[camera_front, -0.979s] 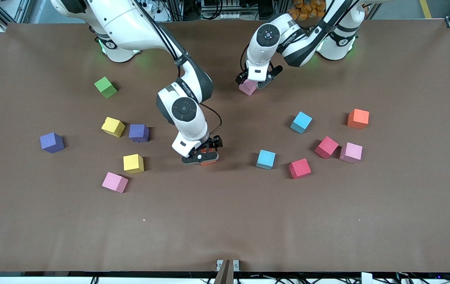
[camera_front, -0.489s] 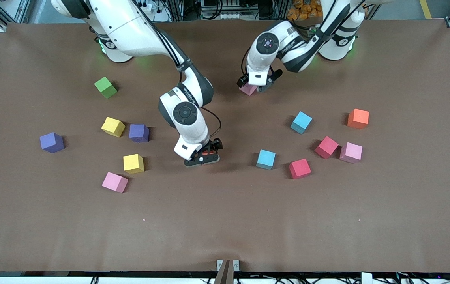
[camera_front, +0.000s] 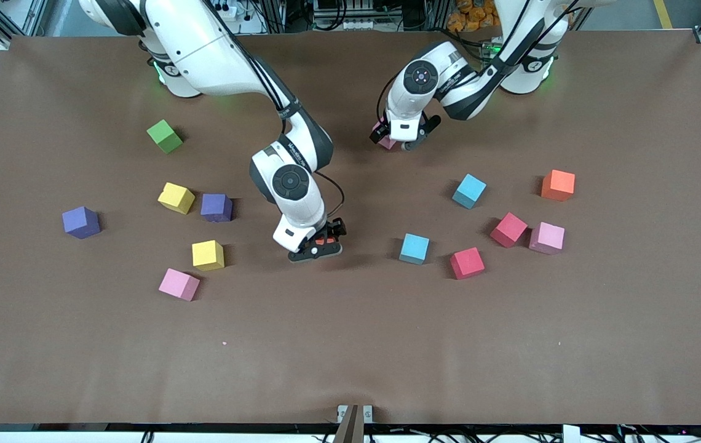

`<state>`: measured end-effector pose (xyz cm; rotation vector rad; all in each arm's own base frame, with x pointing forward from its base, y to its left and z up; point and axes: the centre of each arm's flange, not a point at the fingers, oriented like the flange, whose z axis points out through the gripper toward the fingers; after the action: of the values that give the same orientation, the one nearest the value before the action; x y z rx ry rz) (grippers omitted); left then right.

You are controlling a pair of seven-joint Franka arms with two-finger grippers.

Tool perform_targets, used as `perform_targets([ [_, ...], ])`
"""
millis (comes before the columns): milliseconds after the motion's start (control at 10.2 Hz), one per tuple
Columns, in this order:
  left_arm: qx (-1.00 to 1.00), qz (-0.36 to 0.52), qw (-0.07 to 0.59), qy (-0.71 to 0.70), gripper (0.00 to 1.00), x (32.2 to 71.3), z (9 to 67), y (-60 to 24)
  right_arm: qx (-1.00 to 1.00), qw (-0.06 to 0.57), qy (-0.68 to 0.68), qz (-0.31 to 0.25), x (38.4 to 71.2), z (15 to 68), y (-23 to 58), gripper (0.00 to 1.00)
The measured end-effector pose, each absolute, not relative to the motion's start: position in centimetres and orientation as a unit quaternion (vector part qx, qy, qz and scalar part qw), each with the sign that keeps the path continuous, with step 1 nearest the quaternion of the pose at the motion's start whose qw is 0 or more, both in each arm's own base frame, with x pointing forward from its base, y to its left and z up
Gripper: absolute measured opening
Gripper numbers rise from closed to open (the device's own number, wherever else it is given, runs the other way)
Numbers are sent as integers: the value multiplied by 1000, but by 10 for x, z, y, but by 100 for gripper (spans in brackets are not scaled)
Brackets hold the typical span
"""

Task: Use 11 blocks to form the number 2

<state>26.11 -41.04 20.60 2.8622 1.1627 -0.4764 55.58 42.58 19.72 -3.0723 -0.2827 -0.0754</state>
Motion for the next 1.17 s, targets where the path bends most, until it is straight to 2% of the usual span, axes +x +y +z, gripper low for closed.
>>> perform_targets([
  [98,915,-154,11,372,100,260,204,-412,-995,27,-91,-23,556,197,425,69],
  [196,916,-155,12,370,100,259,202,-412,-995,25,-91,-21,556,198,424,63],
  [294,918,-154,12,364,100,259,200,-412,-996,21,-90,-14,556,200,423,63],
  [391,921,-152,12,359,89,259,198,-412,-996,16,-91,-7,558,207,418,63],
  [587,922,-150,13,358,60,259,199,-413,-993,9,-117,5,570,243,395,61],
  [783,915,-148,15,375,55,261,201,-415,-985,9,-170,14,573,272,353,59],
  [1174,841,-138,32,522,54,278,227,-441,-969,6,-242,44,526,283,318,59],
])
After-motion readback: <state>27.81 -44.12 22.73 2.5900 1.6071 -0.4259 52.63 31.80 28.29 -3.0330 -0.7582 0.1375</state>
